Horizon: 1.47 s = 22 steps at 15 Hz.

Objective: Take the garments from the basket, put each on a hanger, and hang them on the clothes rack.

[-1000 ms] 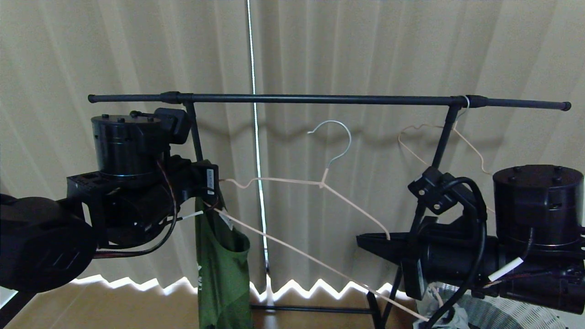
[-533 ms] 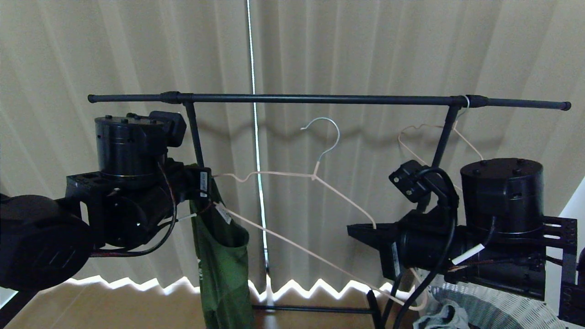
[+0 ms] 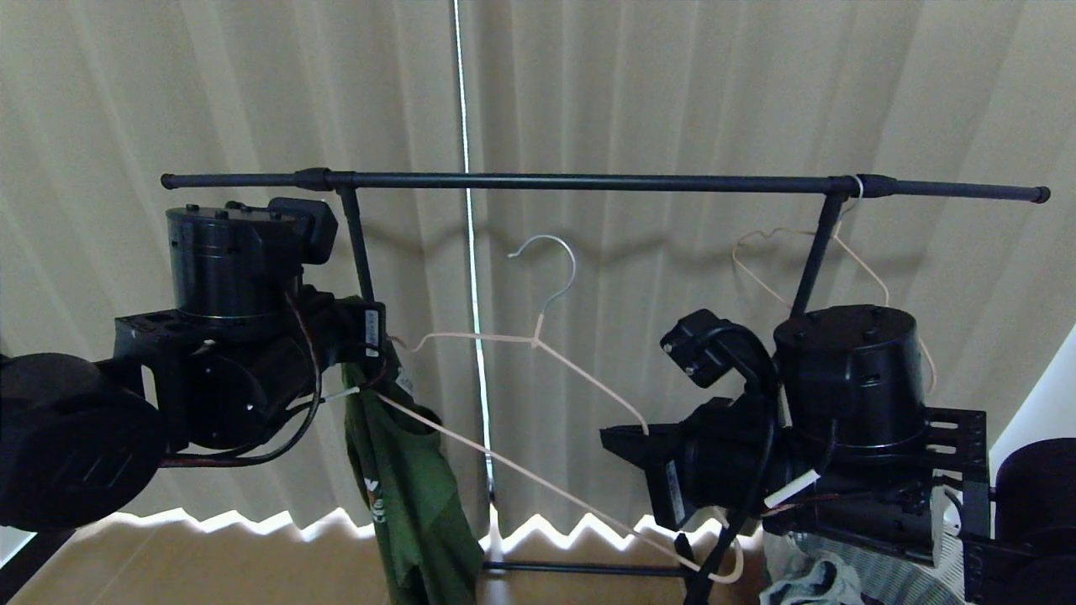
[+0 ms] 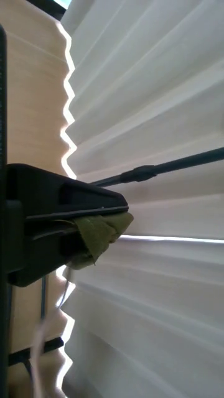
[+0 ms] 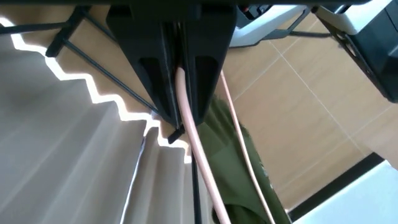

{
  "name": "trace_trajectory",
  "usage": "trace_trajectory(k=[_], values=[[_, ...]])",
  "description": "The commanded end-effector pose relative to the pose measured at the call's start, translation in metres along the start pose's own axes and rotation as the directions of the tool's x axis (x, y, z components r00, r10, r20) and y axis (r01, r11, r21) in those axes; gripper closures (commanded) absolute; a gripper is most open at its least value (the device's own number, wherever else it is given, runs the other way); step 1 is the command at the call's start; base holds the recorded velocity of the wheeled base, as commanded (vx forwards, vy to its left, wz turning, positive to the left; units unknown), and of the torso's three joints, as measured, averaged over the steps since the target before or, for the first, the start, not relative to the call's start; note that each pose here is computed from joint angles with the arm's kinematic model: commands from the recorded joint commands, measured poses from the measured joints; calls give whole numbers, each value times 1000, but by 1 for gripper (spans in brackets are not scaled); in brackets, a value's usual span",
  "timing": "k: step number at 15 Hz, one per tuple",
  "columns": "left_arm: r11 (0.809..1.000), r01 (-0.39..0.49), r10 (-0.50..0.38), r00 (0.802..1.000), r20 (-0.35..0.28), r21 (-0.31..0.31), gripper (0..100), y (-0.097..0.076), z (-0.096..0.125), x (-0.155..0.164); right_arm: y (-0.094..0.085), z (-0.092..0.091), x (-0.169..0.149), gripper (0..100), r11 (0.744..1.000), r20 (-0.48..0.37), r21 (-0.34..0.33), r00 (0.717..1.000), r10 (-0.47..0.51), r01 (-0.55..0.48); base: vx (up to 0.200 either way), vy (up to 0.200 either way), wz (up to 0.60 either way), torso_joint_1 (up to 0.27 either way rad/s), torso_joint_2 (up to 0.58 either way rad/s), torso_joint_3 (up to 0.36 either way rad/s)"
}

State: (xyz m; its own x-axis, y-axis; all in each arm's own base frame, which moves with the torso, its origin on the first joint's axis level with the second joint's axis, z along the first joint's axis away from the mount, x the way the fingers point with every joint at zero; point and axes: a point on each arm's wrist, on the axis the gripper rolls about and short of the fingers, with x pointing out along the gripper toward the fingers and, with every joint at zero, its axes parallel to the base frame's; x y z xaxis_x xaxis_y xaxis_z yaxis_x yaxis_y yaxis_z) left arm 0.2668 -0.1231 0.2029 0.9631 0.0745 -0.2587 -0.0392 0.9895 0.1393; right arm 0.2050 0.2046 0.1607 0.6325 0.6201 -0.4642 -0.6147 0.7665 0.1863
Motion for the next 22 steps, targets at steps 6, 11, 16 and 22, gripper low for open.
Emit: trace_trajectory(k=[6,11,16,22], values=[[1000,-17,17,1000,10,-3,100,7,7,-13,0,5,35,100,995,-1,35,995,-98,98,0,0,0,0,0,0],[998,63,-62,998,25,-18,100,-13,8,-27,3,14,44,100,994,26,53,995,-97,96,0,0,0,0,0,0],[983,174,-171,983,62,-61,100,-38,15,-46,4,16,46,100,994,31,51,995,-99,98,0,0,0,0,0,0],[965,245,-236,967,96,-94,100,-49,24,-55,4,17,55,100,995,56,51,994,-94,91,0,0,0,0,0,0]])
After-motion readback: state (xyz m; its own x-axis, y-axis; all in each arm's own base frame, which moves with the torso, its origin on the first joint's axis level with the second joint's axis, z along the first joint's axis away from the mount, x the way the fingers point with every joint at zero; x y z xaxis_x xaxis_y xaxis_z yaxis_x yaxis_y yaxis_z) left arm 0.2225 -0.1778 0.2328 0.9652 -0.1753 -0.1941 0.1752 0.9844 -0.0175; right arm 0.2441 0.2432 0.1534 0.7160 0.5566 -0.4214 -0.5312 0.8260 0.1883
